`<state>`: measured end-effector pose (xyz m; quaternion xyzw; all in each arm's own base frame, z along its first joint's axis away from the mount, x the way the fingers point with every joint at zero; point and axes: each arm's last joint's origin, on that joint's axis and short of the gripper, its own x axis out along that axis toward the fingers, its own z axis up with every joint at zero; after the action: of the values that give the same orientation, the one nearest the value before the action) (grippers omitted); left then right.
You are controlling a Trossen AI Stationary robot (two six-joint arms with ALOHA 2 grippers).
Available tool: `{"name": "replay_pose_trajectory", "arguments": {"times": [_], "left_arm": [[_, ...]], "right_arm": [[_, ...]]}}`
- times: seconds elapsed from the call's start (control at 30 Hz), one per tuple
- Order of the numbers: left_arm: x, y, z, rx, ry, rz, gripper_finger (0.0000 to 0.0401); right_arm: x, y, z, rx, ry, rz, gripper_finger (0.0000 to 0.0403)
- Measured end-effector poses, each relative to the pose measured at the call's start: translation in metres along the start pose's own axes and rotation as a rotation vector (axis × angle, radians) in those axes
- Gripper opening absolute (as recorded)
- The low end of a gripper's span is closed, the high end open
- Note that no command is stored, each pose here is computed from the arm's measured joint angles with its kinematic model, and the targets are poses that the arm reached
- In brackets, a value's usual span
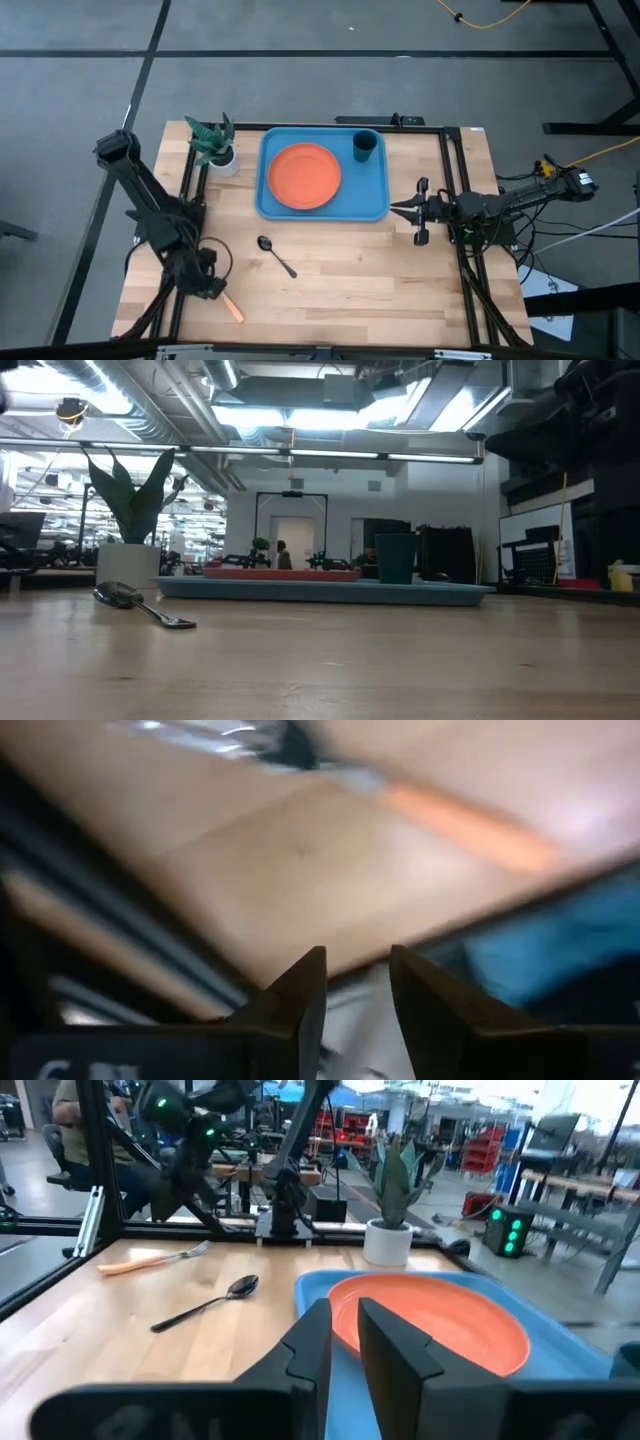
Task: Pick and place plate/cup/fork/spoon on tray
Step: Adjust the utensils on the table
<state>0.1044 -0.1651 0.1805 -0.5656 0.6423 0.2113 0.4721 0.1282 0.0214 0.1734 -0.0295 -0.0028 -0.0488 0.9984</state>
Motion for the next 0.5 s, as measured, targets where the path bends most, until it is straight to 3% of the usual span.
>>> {"name": "replay_pose_trajectory", "arguments": {"times": [0.27,0.5], "left_arm": [[0.047,0.005,0.007,-0.003,-0.073,0.226,0.0107],[0.052,-0.007,0.030,0.043,-0.082,0.260,0.0107]], "right_arm": [[0.000,0.000,-0.001,0.027,0.011,0.000,0.0060],[0.000,0.000,-0.001,0.028,0.010,0.000,0.0060]]}}
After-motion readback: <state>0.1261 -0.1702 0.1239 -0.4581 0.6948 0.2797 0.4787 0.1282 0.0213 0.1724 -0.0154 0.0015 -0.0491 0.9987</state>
